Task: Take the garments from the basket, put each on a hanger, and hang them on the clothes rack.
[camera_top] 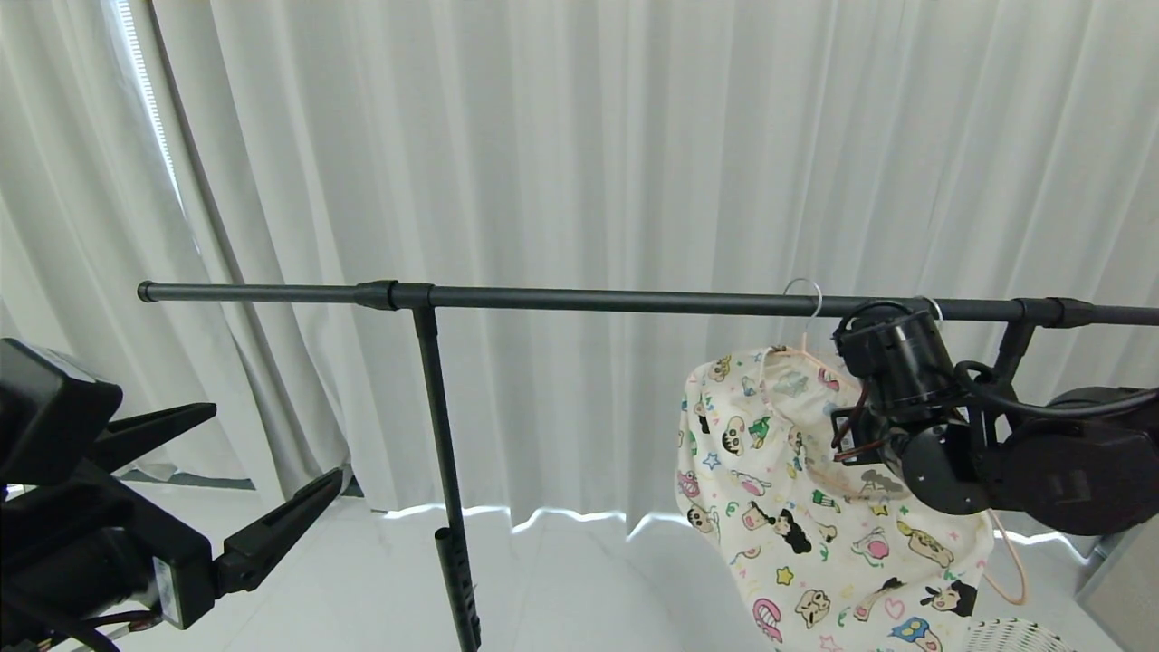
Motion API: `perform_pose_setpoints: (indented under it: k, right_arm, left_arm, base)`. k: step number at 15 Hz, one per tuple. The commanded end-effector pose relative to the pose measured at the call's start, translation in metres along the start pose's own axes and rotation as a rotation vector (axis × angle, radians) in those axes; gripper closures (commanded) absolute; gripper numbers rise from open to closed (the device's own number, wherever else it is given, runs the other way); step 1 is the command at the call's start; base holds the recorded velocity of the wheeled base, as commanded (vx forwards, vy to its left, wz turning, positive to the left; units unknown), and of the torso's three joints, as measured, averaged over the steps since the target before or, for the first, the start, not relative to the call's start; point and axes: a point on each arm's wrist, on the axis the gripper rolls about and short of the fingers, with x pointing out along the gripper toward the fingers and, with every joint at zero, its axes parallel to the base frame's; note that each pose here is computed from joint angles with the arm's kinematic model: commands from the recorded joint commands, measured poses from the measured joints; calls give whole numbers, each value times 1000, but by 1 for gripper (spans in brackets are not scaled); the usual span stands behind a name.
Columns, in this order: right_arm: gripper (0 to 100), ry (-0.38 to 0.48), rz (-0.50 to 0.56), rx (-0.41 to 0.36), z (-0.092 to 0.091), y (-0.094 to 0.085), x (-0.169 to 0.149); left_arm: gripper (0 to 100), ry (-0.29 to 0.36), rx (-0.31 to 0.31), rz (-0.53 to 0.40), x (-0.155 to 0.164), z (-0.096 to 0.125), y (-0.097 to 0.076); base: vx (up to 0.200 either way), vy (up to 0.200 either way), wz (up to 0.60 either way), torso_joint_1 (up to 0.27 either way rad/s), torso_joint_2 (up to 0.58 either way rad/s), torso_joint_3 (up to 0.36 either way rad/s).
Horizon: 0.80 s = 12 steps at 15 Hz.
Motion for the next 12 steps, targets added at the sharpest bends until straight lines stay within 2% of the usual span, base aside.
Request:
perform_pose_setpoints:
  k: [1, 6, 7, 12]
  right_arm:
    - [100, 12, -3, -12, -3, 3, 4]
    - [100, 11, 0, -13, -3, 3, 3]
    - [0, 8, 1, -12, -3, 3, 2]
    - [0, -31, 32, 8, 2, -4, -19]
  left_arm:
    - [0, -1, 0, 1, 0, 0, 0]
    - [0, 2, 0, 0, 0, 0, 0]
    - [0, 2, 0, 0, 0, 0, 0]
    - [0, 3, 0, 0, 0, -1, 0]
  base:
    - [0, 0, 0, 0, 0, 0]
    - [0, 0, 0, 0, 0, 0]
    - [0, 0, 0, 0, 0, 0]
    - [0, 0, 0, 0, 0, 0]
